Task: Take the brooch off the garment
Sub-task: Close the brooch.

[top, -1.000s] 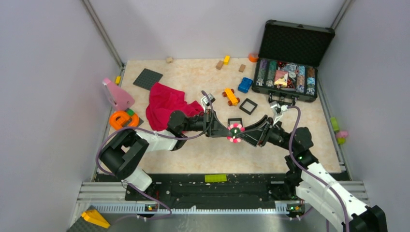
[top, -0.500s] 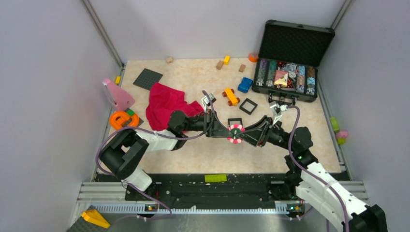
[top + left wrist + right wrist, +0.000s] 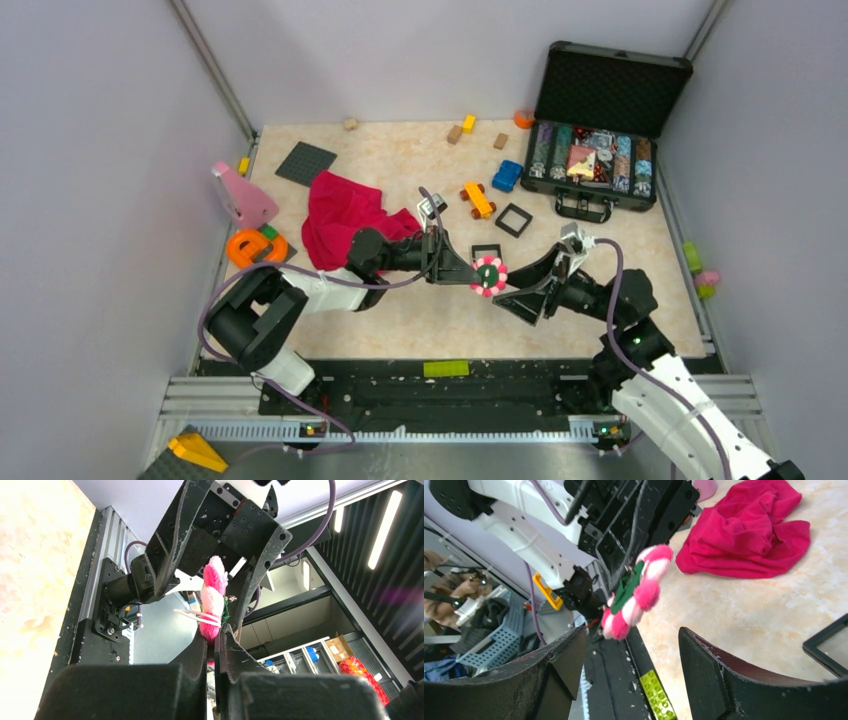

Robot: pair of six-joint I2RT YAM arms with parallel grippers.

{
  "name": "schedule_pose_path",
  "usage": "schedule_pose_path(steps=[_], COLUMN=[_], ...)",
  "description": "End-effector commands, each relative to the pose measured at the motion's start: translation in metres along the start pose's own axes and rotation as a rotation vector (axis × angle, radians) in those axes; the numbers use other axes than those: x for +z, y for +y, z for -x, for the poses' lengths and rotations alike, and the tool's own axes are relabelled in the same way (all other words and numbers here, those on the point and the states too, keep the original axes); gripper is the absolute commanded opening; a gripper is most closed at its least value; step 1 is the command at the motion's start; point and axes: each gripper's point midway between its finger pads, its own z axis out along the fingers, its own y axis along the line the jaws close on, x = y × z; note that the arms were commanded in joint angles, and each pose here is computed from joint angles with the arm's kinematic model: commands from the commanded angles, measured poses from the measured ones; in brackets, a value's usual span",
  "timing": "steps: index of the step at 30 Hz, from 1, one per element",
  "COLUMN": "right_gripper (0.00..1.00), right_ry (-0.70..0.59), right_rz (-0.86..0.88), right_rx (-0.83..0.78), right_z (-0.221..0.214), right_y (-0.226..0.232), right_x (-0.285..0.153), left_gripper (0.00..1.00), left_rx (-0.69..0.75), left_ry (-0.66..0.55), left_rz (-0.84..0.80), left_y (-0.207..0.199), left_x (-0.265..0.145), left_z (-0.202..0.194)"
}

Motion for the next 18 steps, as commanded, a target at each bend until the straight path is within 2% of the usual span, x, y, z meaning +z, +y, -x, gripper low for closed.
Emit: schedule_pose_path(steps=[1,7,18], right_gripper=[0.69,0.69,0.69], right_ry=[0.041,0.054,-0.018], right_rz=[-0.034,-0.031,0.007], right_rx=[-0.072,-0.056,-0.018], right_z=[-0.008,-0.019,-0.001], right_y=[-0.008,-0.017,-0.002], right_x=[-0.005,0.002,0.025], left_gripper=[0.00,0.00,0.00], left_rx=[0.088,0.087,0.087], left_ry=[-0.012,-0.016,-0.033], left_rz=[-0.069,-0.064,-0.047], left_y=[-0.026,-0.024,-0.016], left_x=[0.004,0.005,0.005], left_z=[0.010,0.012,0.015])
